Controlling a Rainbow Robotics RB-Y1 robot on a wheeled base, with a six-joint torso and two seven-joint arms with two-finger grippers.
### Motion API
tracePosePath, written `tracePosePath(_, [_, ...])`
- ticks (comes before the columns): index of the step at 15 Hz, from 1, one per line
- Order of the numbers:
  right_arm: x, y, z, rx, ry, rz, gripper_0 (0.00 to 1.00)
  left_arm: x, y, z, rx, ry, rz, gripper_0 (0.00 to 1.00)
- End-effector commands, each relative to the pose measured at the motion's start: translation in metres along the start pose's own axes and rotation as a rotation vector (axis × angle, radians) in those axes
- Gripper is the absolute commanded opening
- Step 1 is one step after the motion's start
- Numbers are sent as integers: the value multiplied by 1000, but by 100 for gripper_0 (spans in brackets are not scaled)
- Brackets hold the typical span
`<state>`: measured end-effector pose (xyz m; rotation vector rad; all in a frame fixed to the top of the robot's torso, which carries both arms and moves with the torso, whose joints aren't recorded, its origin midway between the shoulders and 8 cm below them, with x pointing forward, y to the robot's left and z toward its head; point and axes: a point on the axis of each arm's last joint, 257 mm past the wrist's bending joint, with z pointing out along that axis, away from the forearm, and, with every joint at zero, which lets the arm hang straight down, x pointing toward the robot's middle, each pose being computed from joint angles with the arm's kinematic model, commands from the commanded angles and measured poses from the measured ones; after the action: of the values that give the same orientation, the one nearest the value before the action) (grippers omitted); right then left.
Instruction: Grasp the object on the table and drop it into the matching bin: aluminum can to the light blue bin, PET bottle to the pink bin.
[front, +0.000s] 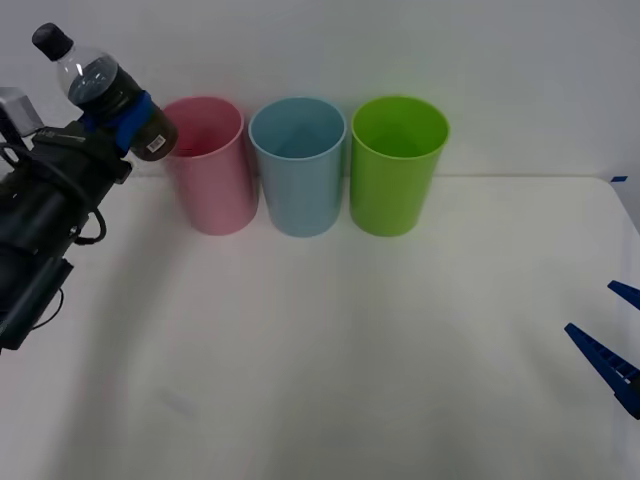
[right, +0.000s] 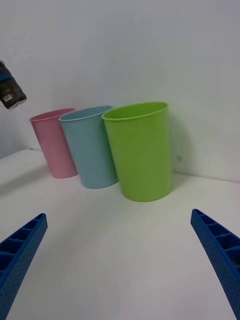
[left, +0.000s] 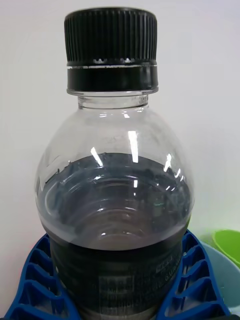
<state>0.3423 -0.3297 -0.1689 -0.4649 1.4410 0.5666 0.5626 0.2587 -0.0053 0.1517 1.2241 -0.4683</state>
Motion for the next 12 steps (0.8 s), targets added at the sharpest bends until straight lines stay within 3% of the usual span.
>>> tracePosePath(1, [0,0,0,0,0,0,100,4,4,30,-1,14,20,0])
tracePosePath(8, [0,0,0,0,0,0,100,22,18,96,-23,93,130,0])
tracePosePath(12, [0,0,0,0,0,0,100,27,20,110,-27,114,162,0])
